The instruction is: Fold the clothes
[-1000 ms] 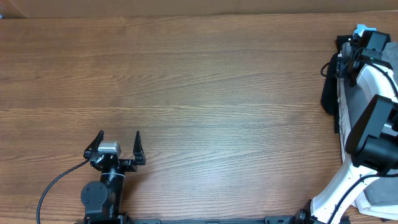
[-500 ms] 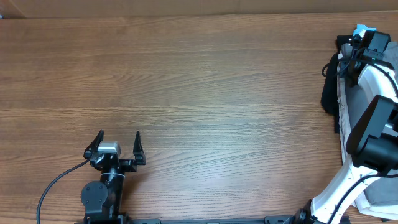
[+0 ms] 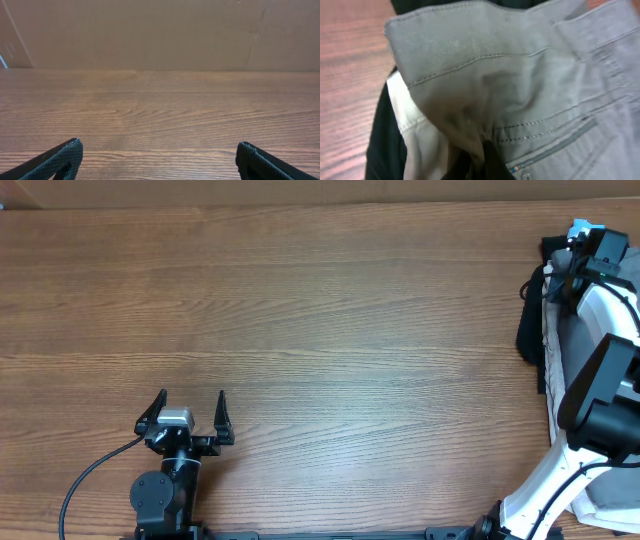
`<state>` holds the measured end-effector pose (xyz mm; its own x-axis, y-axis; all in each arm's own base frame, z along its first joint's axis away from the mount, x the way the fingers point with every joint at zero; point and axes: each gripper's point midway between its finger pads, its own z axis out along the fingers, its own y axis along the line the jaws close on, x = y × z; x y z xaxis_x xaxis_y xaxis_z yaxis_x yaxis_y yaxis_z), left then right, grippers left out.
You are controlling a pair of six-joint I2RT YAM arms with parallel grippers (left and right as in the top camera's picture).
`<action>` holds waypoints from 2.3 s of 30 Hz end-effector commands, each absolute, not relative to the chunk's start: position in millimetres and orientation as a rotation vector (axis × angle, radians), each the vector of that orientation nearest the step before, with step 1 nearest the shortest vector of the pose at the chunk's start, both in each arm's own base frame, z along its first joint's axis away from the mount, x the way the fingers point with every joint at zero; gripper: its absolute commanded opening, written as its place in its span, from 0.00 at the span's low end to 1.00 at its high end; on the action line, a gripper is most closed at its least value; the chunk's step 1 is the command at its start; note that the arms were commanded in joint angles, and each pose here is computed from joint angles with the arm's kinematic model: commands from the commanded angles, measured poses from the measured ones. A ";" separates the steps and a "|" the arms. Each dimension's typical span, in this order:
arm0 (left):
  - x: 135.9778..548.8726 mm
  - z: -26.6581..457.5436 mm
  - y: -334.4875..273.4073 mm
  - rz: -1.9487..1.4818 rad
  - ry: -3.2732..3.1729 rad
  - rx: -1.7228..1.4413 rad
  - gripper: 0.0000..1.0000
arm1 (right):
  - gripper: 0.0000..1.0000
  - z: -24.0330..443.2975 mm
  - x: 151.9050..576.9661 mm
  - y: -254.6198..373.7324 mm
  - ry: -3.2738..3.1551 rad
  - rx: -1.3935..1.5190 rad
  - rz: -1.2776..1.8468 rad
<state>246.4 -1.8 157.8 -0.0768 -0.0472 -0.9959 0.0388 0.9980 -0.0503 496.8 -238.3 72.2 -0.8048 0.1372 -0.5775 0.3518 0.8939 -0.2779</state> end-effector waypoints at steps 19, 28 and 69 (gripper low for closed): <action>246.6 155.2 -4.0 -0.066 1.652 0.018 1.00 | 0.04 252.2 545.7 61.0 2.101 -0.174 0.156; 246.6 155.3 -3.9 -0.066 1.651 0.018 1.00 | 0.04 249.0 485.9 276.9 2.095 -0.377 0.612; 246.6 155.3 -3.9 -0.066 1.651 0.018 1.00 | 1.00 169.8 363.9 86.4 2.820 0.341 0.318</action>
<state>246.5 -1.7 157.6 -0.0775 -0.0473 -0.9959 0.0384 0.9980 -0.0504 382.0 97.4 198.5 -0.9129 0.1891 -0.3618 0.0971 0.9614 0.2575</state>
